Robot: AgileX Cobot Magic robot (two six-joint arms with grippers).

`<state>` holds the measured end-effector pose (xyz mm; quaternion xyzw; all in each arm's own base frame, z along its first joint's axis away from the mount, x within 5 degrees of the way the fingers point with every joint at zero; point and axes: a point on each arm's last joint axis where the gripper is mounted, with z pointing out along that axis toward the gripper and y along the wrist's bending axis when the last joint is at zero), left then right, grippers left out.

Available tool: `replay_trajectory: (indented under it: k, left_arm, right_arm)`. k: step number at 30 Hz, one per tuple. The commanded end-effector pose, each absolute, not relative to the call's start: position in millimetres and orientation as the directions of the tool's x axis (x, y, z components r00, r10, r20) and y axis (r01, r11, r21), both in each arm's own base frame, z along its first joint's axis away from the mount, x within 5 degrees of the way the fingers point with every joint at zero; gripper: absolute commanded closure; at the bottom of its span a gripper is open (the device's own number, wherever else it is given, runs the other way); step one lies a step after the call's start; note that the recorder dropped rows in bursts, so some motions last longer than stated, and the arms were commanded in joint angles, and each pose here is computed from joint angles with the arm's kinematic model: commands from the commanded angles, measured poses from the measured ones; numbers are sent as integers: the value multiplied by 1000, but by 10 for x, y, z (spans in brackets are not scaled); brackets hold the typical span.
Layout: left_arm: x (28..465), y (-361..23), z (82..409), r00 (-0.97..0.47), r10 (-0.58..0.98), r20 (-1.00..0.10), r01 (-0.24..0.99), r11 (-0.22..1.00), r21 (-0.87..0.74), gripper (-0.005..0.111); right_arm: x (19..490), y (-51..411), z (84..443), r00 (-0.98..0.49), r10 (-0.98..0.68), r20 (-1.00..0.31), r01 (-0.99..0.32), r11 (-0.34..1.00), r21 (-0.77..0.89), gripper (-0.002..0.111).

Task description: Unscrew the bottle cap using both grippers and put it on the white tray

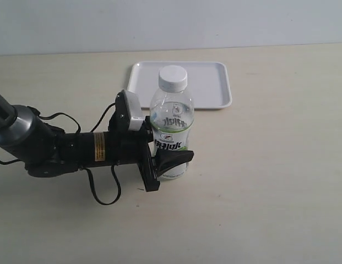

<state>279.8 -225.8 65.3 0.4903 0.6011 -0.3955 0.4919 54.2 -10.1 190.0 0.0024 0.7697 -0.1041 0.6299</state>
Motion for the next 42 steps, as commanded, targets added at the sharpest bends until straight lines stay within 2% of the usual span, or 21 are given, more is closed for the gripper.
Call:
replay_trajectory:
  k: [1, 5, 9, 10, 12, 15, 17, 19, 20, 21, 22, 24, 25, 26, 27, 30, 32, 34, 36, 39, 42]
  left_arm:
    - [2810, -2268, 781, -1, 213, -977, 980, 196, 42, 107]
    - [2815, -2266, 785, -18, 222, -975, 979, 204, 28, 107]
    - [2811, -2266, 784, -20, 222, -975, 979, 200, 25, 107]
    - [2811, -2266, 784, -20, 222, -975, 979, 200, 25, 107]
    - [2811, -2266, 784, -20, 222, -975, 979, 200, 25, 107]
    - [2811, -2266, 784, -20, 222, -975, 979, 200, 25, 107]
    - [2811, -2266, 784, -20, 222, -975, 979, 200, 25, 107]
    - [2811, -2266, 784, -20, 222, -975, 979, 200, 25, 107]
    - [2811, -2266, 784, -20, 222, -975, 979, 200, 25, 107]
    - [2811, -2266, 784, -20, 222, -975, 979, 200, 25, 107]
    - [2811, -2266, 784, -20, 222, -975, 979, 200, 25, 107]
    - [2811, -2266, 784, -20, 222, -975, 979, 200, 25, 107]
    - [2809, -2267, 783, -19, 223, -975, 980, 197, 26, 107]
    - [2809, -2267, 783, -19, 223, -975, 980, 197, 26, 107]
    - [2809, -2267, 783, -19, 223, -975, 980, 197, 26, 107]
    - [2809, -2267, 783, -19, 223, -975, 980, 197, 26, 107]
    - [2809, -2267, 783, -19, 223, -975, 980, 197, 26, 107]
    - [2809, -2266, 779, -18, 227, -974, 980, 198, 28, 107]
    - [2808, -2266, 779, -18, 227, -974, 980, 196, 28, 107]
    - [2801, -2265, 771, -15, 237, -971, 982, 187, 31, 107]
    - [2801, -2265, 769, -15, 239, -971, 982, 188, 31, 107]
  right_arm:
    - [539, -112, 1891, -206, -163, -965, 143, 970, -194, 108]
    - [540, -115, 1898, -202, -183, -962, 143, 967, -213, 108]
    - [551, -121, 2000, -130, -403, -906, 147, 896, -420, 108]
    - [557, -92, 2092, -12, -338, -941, 161, 928, -335, 108]
    - [538, -74, 2252, 225, 34, -974, 125, 990, 63, 108]
    - [520, -93, 2310, 318, 299, -900, 57, 941, 333, 108]
    - [507, -107, 2343, 361, 364, -859, 32, 915, 401, 108]
    - [401, -147, 2541, 569, 467, -676, -104, 857, 505, 108]
    - [353, -153, 2617, 621, 502, -602, -169, 835, 523, 108]
    - [273, -142, 2860, 664, 506, -550, -217, 835, 506, 108]
    - [260, -133, 3071, 669, 492, -557, -215, 845, 489, 108]
    - [392, -101, 3653, 608, 396, -688, -126, 904, 409, 108]
    - [575, -94, 3953, 516, 341, -786, -65, 930, 361, 108]
    - [729, -106, 4101, 422, 309, -852, -11, 942, 336, 108]
    - [1026, -152, 4354, 278, 288, -916, 60, 947, 316, 108]
    - [1509, -231, 4557, -16, 226, -974, 164, 962, 220, 108]
    - [1830, -266, 4612, -231, 165, -959, 176, 976, 125, 108]
    - [2245, -236, 4584, -503, 86, -860, 66, 996, 61, 108]
    - [2446, -124, 4516, -625, 40, -780, -61, 993, 99, 108]
    - [2682, 68, 4359, -758, -86, -646, -203, 973, 108, 108]
    - [2922, 327, 4230, -772, -186, -607, -300, 949, 92, 108]
